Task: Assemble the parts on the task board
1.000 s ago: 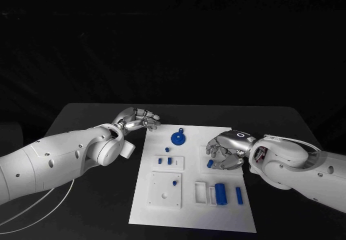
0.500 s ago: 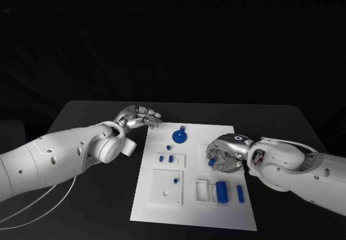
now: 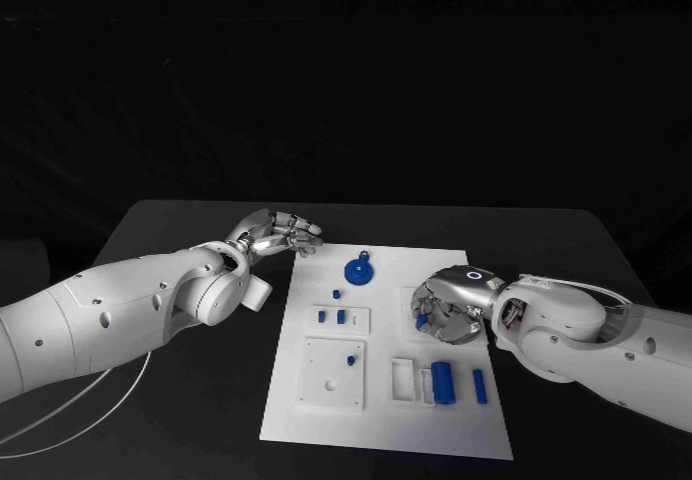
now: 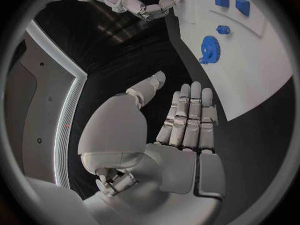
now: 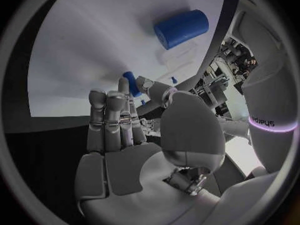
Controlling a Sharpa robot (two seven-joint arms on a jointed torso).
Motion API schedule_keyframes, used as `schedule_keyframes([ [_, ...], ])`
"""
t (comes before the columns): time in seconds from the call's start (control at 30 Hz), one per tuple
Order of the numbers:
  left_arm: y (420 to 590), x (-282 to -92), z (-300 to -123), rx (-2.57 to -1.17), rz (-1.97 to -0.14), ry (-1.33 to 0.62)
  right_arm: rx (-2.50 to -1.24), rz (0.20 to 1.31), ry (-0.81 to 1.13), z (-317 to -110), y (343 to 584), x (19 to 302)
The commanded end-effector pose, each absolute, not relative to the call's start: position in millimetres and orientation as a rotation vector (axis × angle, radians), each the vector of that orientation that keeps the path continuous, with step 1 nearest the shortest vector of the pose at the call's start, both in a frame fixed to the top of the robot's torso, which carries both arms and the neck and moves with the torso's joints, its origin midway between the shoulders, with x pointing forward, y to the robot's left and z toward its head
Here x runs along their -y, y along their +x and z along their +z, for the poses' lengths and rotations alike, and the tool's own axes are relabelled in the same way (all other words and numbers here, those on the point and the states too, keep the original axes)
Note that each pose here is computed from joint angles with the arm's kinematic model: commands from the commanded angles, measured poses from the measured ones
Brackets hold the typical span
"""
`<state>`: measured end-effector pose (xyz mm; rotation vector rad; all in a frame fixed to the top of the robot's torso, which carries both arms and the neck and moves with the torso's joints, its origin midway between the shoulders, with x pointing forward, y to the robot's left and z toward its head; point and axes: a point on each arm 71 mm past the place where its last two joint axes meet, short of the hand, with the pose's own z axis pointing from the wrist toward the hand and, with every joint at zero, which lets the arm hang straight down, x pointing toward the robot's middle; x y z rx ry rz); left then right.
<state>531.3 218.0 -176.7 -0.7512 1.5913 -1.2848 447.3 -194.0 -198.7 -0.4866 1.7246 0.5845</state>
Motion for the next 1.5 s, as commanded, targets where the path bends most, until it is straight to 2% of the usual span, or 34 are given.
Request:
schedule_keyframes([
  [0.03, 530.9, -216.6, -176.2, -1.595, -1.303, -0.749, -1.692, 0.559, -0.506, -197.8, 446.3, 191.6],
  [0.47, 531.2, -218.4, -176.6, -1.594, -1.299, -0.751, -1.672, 0.581, -0.485, -194.3, 442.4, 191.4],
  [0.77, 532.2, -222.6, -177.3, -1.589, -1.289, -0.756, -1.57, 0.654, -0.48, -170.9, 433.2, 175.6],
  [1.03, 532.7, -224.4, -176.3, -1.557, -1.285, -0.75, -1.527, 0.736, -0.513, -163.5, 422.4, 149.4],
  [1.2, 532.9, -224.8, -177.0, -1.554, -1.284, -0.757, -1.511, 0.81, -0.538, -162.6, 417.3, 122.4],
  [1.5, 532.6, -220.2, -180.6, -1.56, -1.297, -0.766, -1.471, 0.938, -0.651, -180.3, 391.3, 60.9],
])
